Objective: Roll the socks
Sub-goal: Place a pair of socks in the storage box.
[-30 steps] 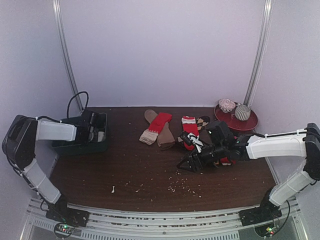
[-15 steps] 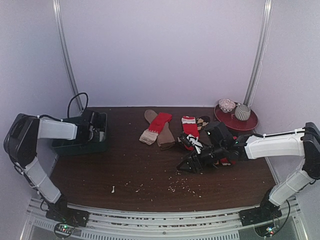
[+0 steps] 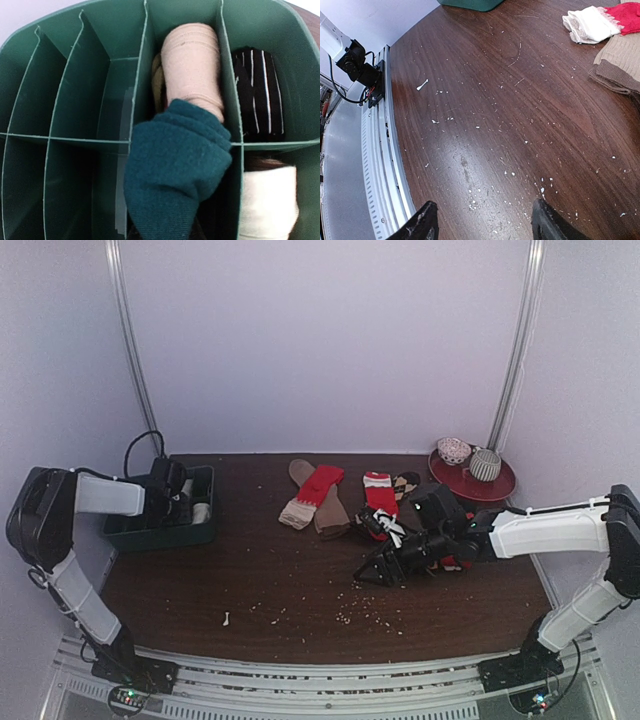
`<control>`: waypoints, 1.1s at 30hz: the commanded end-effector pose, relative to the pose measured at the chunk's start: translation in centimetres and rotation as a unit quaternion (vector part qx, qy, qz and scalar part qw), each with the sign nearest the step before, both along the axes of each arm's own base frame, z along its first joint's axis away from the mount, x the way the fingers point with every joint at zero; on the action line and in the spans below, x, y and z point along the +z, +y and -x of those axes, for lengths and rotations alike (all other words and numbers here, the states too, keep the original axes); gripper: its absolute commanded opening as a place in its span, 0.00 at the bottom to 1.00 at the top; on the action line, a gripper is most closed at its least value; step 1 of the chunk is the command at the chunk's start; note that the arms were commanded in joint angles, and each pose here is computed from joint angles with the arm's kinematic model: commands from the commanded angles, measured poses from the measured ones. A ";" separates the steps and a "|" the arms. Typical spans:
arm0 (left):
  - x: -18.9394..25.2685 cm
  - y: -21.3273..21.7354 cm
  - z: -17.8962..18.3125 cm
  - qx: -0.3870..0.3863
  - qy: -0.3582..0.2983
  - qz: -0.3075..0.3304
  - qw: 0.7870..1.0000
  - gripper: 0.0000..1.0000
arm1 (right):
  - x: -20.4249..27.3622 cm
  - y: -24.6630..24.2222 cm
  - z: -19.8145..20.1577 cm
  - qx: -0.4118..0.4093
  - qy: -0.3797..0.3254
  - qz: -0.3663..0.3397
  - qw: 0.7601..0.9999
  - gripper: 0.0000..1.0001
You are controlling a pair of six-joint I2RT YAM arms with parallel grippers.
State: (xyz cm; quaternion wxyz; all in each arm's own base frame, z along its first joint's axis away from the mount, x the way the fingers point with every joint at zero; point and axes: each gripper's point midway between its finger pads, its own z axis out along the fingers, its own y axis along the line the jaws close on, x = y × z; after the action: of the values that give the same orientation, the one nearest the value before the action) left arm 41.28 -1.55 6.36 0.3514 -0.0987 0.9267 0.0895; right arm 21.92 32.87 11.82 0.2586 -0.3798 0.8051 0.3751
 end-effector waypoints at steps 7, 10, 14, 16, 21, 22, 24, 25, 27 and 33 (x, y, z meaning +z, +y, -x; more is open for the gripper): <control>-6.5 -0.1 2.8 -0.047 0.124 0.006 0.991 0.11 | 0.3 0.1 -0.1 0.005 0.002 -0.004 1.000 0.64; -5.6 -0.4 2.1 -0.051 0.116 0.010 0.992 0.26 | 0.4 0.0 -0.1 0.005 0.001 -0.004 1.000 0.64; -3.9 -0.6 1.3 -0.055 0.093 0.011 0.994 0.45 | 0.6 0.0 -0.1 0.004 -0.002 -0.004 1.000 0.64; -2.9 -0.6 0.8 -0.058 0.086 0.009 0.995 0.52 | 0.6 -0.1 -0.1 0.004 -0.002 -0.004 1.000 0.64; 0.2 -0.8 -0.3 -0.065 0.059 0.007 0.996 0.64 | 0.7 -0.1 0.0 0.004 -0.004 -0.006 1.000 0.64; 0.8 -0.8 -0.4 -0.066 0.057 0.005 0.996 0.66 | 0.8 -0.1 0.0 0.005 -0.004 -0.006 1.000 0.64; 1.7 -0.8 -0.6 -0.067 0.050 0.004 0.996 0.66 | 0.9 -0.1 0.0 0.004 -0.006 -0.007 1.000 0.64; 2.1 -0.8 -0.6 -0.067 0.048 0.004 0.997 0.66 | 1.0 -0.1 0.0 0.005 -0.006 -0.008 1.000 0.64; 3.0 -0.9 -0.8 -0.070 0.040 0.005 0.997 0.66 | 1.1 -0.1 0.1 0.006 -0.007 -0.011 1.000 0.64; 5.6 -1.2 -1.1 -0.077 0.015 0.010 0.997 0.70 | 1.4 -0.5 -0.4 -0.005 -0.019 -0.008 1.000 0.77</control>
State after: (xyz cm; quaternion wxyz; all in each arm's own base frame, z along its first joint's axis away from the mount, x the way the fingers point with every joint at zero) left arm 41.76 -2.25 8.67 0.3136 -0.0371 0.9463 0.0699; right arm 21.86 32.81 12.00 0.2610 -0.3833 0.8029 0.3746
